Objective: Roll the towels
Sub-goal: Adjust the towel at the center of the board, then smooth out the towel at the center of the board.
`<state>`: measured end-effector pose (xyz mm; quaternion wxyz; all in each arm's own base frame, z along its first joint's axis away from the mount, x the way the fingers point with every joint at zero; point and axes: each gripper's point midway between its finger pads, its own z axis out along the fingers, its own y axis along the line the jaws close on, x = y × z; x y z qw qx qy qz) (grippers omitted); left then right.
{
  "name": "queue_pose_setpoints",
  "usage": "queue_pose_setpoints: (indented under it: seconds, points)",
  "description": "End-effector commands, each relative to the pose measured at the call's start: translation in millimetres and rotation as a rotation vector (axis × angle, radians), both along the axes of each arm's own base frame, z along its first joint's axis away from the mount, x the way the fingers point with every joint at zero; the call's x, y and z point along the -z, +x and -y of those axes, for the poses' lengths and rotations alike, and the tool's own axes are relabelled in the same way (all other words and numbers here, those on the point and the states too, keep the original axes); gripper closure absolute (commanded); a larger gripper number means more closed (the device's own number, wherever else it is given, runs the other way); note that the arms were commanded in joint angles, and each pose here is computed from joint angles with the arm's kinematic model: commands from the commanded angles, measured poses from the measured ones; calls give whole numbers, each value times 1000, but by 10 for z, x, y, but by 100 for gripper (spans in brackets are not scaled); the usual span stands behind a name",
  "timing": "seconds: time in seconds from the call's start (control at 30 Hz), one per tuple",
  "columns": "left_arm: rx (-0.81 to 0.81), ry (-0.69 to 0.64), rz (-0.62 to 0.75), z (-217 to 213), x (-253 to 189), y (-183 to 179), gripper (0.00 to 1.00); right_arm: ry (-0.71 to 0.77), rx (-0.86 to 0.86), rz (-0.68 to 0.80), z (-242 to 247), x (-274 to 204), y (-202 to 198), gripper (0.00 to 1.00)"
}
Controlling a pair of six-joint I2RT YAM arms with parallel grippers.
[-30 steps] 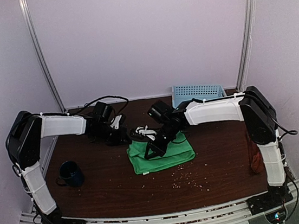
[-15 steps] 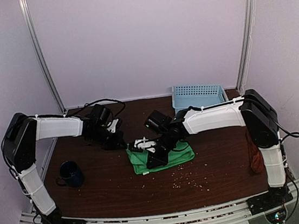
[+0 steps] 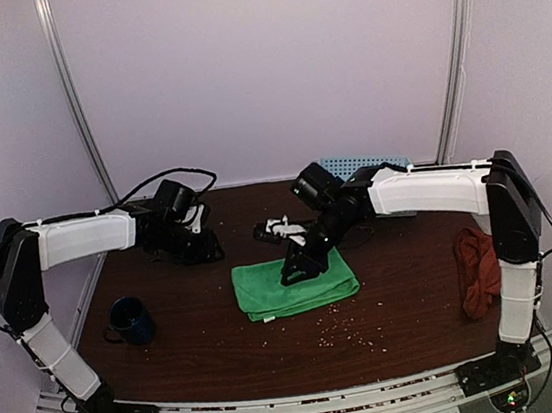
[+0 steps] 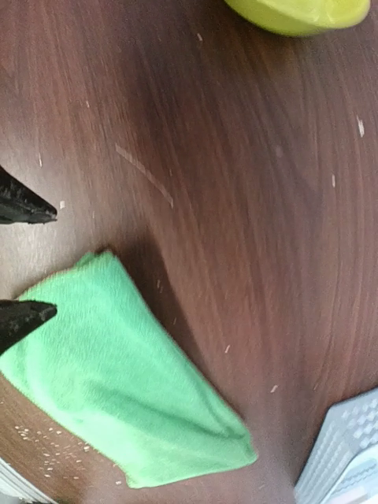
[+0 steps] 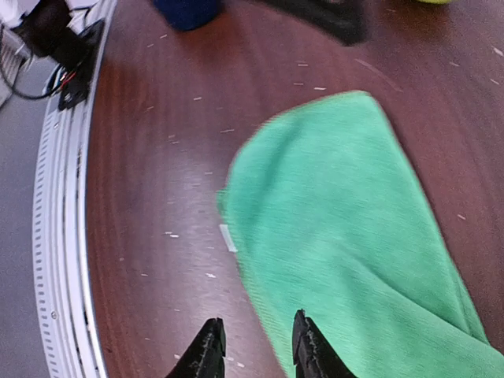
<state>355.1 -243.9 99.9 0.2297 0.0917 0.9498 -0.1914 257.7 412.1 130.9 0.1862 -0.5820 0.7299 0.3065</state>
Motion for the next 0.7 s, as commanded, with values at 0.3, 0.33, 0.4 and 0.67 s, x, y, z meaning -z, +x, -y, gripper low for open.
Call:
queue_pose_setpoints:
  seconds: [0.3, 0.33, 0.4, 0.67]
  points:
    - [219, -88, -111, 868, 426, -549, 82, -116, 482, -26, 832, 617, 1460, 68]
    - [199, -67, -122, 815, 495, -564, 81, -133, 497, -33, 880, 682, 1452, 67]
    - [172, -29, -138, 724, 611, -589, 82, -180, 524, -32, 1014, 808, 1424, 66]
    - [128, 77, -172, 508, 944, -637, 81, -295, 584, 6, 1522, 970, 1085, 58]
